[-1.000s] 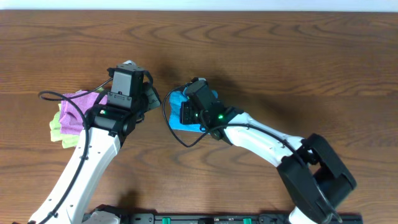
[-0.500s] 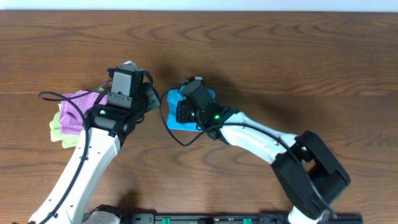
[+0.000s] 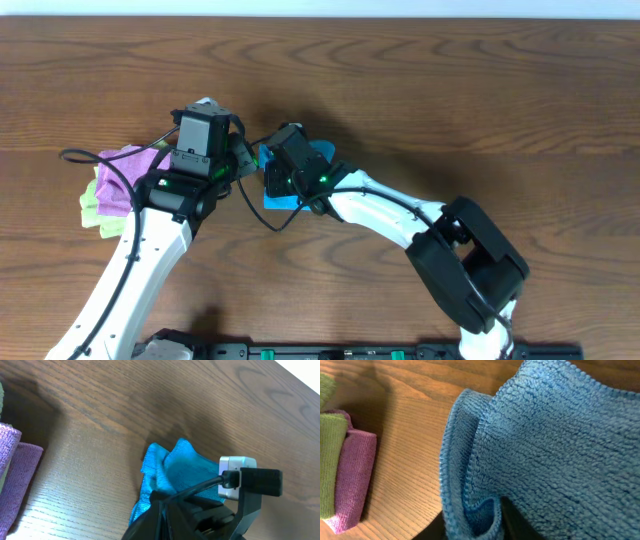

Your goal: Fold the cloth

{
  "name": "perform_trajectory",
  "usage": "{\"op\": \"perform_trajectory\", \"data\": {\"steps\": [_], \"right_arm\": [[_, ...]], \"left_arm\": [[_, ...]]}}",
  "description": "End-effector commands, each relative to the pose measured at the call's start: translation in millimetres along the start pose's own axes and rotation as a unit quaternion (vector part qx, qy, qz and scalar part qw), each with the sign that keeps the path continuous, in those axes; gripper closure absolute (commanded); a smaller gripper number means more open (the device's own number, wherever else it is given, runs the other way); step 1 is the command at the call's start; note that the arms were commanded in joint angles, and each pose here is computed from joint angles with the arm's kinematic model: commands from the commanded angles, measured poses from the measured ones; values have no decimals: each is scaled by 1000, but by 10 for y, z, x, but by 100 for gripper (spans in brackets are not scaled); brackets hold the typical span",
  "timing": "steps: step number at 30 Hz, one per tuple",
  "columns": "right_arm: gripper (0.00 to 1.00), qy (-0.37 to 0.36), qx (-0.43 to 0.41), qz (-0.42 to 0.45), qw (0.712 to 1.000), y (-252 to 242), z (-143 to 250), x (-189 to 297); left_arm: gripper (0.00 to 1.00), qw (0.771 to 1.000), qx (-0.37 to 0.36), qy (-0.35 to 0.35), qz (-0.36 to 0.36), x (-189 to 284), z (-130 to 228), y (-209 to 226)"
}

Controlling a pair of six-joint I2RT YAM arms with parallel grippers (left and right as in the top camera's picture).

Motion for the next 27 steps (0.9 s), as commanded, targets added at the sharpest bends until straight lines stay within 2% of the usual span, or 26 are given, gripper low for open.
{"op": "perform_trajectory", "data": {"steps": [1,7,10,17,27], "right_arm": [[60,11,8,-3,1000,57,37,-16],[24,37,15,-27,999,146,76,67],[1,38,16,-39,998,211,49,167],[1,59,14,-48,997,264,82,379],[1,92,15,-98,991,395,150,417]], "left_arm": [[94,1000,-7,-14,8,82,-83,-37],[94,1000,6,-20,1,89,-142,48],[94,1000,12,-25,-2,103,-176,89],[94,999,22,-36,-7,124,-242,157],[94,998,26,-49,-3,170,-296,164]]}}
Point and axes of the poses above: each gripper's point midway between its finger pads, its own x axis back along the fingers, its own y axis along the line the jaws close on, z = x × y, the point moved 5 cm from there along x, back along the fingers, and after that the axes turned 5 degrees about -x, right-handed, at the moved point
